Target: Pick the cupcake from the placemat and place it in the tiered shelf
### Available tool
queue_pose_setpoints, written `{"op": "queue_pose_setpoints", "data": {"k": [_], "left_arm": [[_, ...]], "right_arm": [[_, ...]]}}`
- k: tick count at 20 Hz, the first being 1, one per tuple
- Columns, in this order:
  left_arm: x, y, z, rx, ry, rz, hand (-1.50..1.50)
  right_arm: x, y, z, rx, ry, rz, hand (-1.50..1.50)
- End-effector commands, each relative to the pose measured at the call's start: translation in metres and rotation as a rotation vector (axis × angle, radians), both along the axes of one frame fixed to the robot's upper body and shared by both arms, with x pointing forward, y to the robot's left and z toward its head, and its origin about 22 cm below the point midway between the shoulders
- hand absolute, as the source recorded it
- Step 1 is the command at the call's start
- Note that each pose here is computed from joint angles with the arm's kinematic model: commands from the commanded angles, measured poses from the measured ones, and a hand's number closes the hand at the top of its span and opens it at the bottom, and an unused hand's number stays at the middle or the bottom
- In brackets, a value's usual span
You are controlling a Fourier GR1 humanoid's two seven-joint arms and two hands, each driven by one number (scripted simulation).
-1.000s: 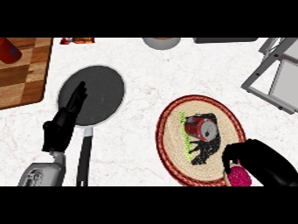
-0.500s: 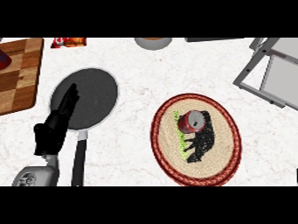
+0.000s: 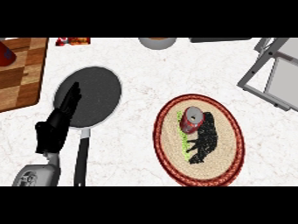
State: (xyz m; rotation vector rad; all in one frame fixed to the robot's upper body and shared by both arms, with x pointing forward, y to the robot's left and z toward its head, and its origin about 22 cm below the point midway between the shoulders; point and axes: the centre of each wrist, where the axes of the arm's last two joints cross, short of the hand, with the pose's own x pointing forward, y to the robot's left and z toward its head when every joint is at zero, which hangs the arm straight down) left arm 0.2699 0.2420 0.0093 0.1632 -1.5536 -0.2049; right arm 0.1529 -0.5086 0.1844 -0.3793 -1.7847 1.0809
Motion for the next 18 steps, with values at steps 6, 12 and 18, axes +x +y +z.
{"op": "queue_pose_setpoints", "data": {"k": [6, 12, 18], "left_arm": [[0.005, -0.026, 0.005, -0.013, -0.009, -0.066, 0.00], [0.006, -0.020, -0.002, -0.009, -0.019, -0.078, 0.00], [0.021, -0.006, -0.001, -0.017, -0.010, -0.065, 0.00]], "right_arm": [[-0.018, -0.060, 0.092, 0.217, -0.159, 0.026, 1.50], [-0.019, -0.080, 0.124, 0.225, -0.236, -0.092, 1.50], [-0.004, -0.076, 0.141, 0.263, -0.226, -0.129, 1.50]]}}
